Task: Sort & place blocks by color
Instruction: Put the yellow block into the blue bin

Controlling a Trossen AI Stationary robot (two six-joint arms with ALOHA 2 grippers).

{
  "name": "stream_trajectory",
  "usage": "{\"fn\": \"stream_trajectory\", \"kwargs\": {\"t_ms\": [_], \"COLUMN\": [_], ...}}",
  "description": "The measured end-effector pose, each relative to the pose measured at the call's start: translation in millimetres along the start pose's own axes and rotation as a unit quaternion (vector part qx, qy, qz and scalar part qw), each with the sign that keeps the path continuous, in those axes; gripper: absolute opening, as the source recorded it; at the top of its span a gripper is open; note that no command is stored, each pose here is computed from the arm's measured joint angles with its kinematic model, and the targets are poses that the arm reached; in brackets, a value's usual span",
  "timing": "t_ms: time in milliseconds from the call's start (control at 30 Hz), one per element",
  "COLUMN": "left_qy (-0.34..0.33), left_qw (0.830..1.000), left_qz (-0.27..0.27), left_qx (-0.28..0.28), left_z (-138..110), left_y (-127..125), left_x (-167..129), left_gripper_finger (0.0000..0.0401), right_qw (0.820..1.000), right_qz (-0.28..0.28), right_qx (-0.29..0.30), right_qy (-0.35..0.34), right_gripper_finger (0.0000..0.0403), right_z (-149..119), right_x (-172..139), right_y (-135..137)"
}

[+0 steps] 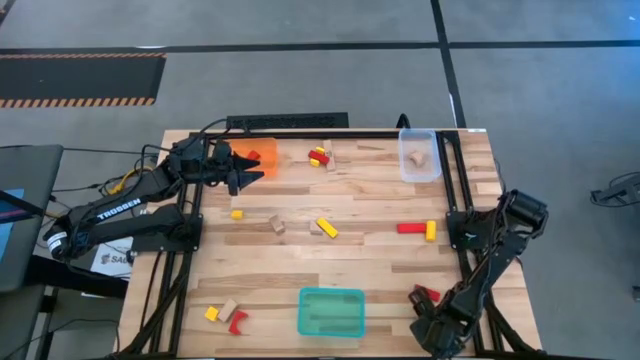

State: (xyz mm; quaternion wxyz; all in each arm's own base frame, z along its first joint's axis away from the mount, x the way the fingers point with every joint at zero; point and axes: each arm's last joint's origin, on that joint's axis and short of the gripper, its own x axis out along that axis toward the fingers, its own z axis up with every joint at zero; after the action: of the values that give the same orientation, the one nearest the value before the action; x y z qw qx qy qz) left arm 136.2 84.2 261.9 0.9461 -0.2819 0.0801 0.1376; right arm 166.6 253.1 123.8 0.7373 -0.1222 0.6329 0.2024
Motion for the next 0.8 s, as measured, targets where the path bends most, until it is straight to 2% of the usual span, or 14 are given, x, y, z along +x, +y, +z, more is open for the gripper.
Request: {"fn": "stream_trajectory", "kwargs": {"t_ms": [133,300,400,567,667,800], "left_qy": [0.003,0.006,0.009,0.009,0.011,0.023], "left_qw": [1.0,1.0,1.0,1.0,1.0,1.0], "left_qz": [0.001,0.003,0.004,0.004,0.0,-0.012], "left_qx": [-0.001,-0.003,-0.004,-0.002,-0.002,-0.004], "left_z": [-1,-1,-2,-2,-2,-4], "left_y": [0,1,1,1,0,-1], "left_x": [0,0,0,0,0,0], "left_gripper_finger": [0.0295,0.0295,0.0295,0.0295,0.0295,0.0295], "right_qw": [0.999,0.997,0.997,0.993,0.988,0.976], "right_qz": [-0.006,-0.001,0.0,0.0,0.004,-0.026], "right_qx": [0.035,0.073,0.074,0.101,0.13,0.161], "right_qy": [-0.009,-0.026,-0.039,-0.066,-0.085,-0.143], "right_gripper_finger": [0.0227,0.0121,0.0116,0.0116,0.0116,0.0116], "right_z": [-1,0,-1,-3,-3,5], "right_x": [-2,-11,-23,-61,-82,-102], "right_y": [-1,-2,-4,-21,-40,-70]}}
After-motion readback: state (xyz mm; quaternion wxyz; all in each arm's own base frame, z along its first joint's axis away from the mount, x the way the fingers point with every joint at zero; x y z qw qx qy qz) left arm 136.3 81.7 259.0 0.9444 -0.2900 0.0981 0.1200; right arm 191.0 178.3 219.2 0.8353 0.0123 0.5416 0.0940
